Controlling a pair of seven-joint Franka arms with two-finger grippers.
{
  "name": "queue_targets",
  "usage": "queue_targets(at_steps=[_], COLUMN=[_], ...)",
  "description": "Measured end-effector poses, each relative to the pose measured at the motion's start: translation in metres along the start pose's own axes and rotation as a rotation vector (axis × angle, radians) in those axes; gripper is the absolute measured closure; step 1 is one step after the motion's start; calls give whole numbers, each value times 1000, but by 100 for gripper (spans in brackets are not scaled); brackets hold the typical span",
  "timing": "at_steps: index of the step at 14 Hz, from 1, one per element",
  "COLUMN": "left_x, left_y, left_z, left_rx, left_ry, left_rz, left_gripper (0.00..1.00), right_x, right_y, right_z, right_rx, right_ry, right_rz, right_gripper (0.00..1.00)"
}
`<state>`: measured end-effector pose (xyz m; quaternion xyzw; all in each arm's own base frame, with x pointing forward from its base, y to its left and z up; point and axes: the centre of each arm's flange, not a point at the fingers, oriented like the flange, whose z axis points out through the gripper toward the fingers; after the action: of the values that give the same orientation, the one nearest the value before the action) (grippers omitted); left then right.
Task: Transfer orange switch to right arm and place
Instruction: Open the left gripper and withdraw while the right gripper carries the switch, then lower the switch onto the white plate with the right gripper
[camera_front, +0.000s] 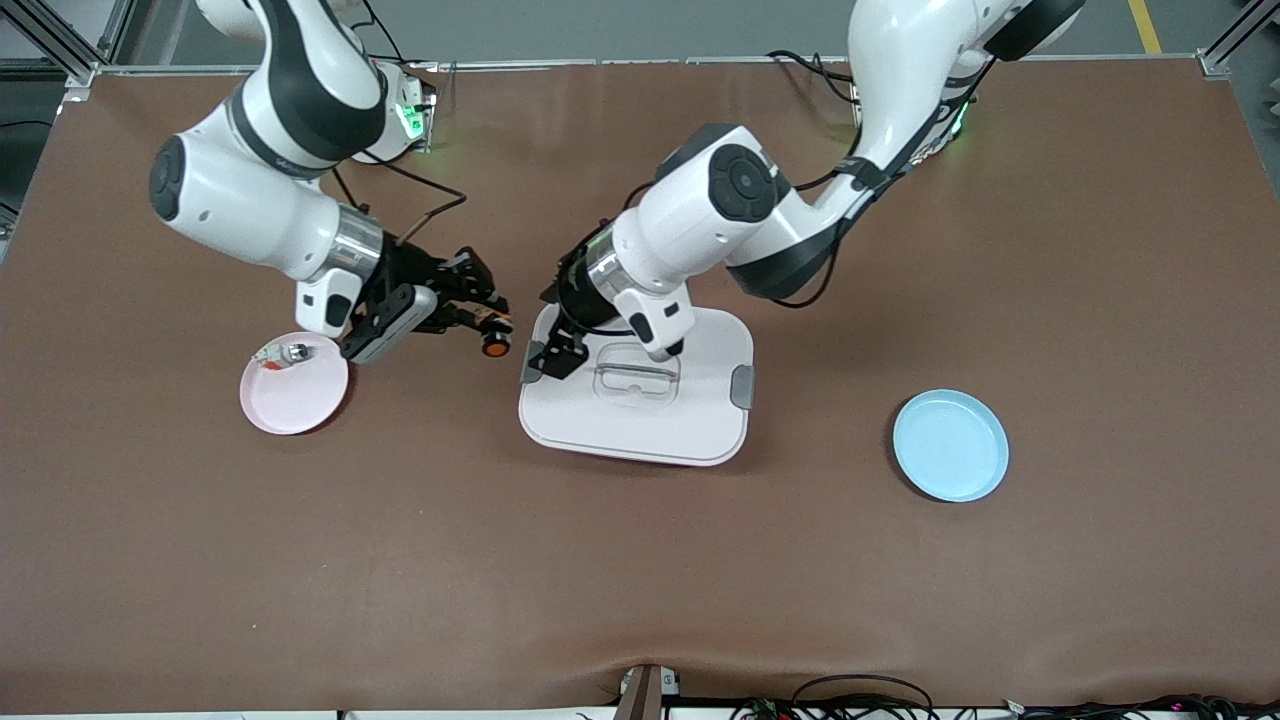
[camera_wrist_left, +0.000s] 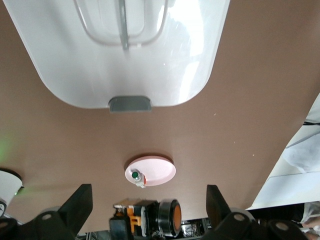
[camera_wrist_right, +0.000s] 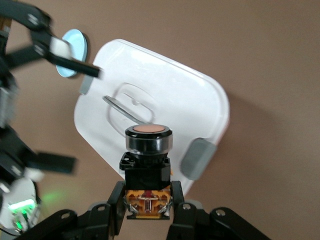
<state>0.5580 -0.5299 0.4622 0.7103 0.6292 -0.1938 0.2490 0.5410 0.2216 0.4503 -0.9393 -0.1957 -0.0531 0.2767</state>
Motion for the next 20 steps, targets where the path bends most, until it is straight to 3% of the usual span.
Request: queue_targets(at_steps=[2, 8, 13, 16, 20], left_x=[19, 58, 149, 201, 239], left_y=[15, 35, 59, 69, 76], left_z=[-27, -107, -198, -244, -277], left_rx=[1, 36, 201, 250, 277], left_ry=[56, 268, 451, 538, 578], left_rz=[41, 335, 622, 632, 664], left_gripper=[0, 0, 0, 0, 0], right_x=[-5, -28, -41, -51, -65], right_y=[34, 121, 157, 180, 206], right_z=[-13, -49, -64, -74, -79], right_rx=[-34, -122, -237, -259, -298], right_ry=[-30, -141, -263, -322, -414], right_rz=[-75, -262, -447, -580, -677], right_gripper=[60, 60, 60, 60, 60])
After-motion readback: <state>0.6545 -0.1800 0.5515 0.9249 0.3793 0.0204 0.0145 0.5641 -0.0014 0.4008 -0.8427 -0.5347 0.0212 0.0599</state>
